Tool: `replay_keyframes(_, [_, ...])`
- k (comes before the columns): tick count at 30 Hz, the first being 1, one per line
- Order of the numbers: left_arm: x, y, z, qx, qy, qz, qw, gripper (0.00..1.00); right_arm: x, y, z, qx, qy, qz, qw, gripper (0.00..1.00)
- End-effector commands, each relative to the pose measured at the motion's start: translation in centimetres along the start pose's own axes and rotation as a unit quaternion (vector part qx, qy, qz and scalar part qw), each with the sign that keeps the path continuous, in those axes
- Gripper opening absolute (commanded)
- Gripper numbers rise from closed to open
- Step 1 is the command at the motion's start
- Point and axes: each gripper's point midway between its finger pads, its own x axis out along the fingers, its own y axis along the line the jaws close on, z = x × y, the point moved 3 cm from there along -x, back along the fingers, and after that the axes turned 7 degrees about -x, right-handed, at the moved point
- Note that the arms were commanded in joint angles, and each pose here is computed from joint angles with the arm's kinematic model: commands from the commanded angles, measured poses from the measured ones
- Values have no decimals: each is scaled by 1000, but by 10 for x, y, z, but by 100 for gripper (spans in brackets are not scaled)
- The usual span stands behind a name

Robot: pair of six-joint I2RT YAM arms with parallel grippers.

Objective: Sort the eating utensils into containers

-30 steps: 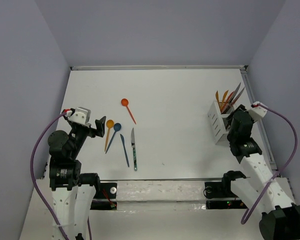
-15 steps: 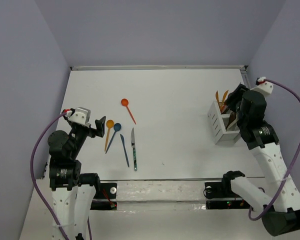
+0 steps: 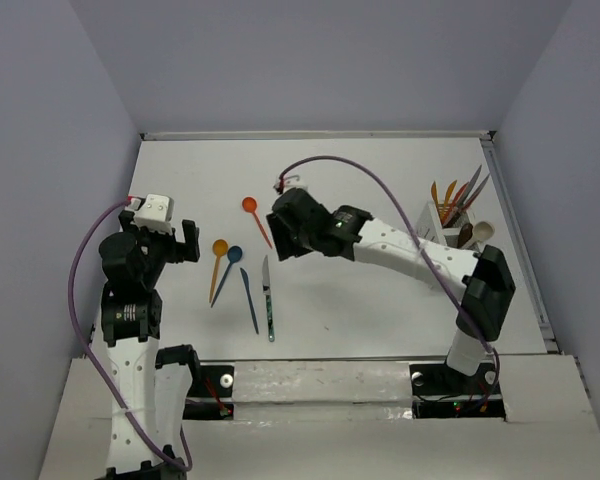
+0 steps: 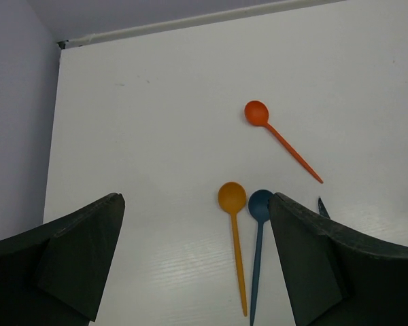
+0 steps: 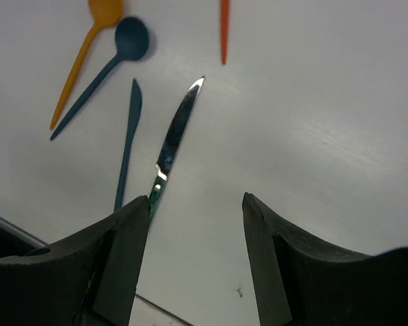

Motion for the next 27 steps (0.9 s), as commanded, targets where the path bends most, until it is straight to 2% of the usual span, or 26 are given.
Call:
replay_keyframes(1, [-6,5,19,8,-39,14,999,99,-2,61,-43,-25,64,30,997,63])
replay_keyframes(5, [-7,6,18,10,-41,17,999,99,38,83,-75,-37,111,26,993,63])
replay_keyframes(10, [-10,6,18,14,-44,15,999,99,59,120,-105,-60,149,50,986,63])
replay_keyframes(16, [-11,3,18,15,-46,6,999,99,78,116,-127,-62,174,26,982,59])
replay_keyframes(22, [-13,2,20,18,-51,5,999,99,90,105,-149,-76,203,-5,976,49])
replay_keyframes(23, [-13,2,19,18,-51,5,999,99,90,103,-155,-75,211,-9,975,39])
replay_keyframes(24, [-14,1,20,18,-53,2,998,99,90,99,-167,-77,229,-8,970,35])
replay_keyframes(27, [-14,0,21,21,-54,-2,998,99,88,94,-181,-74,245,-8,967,27])
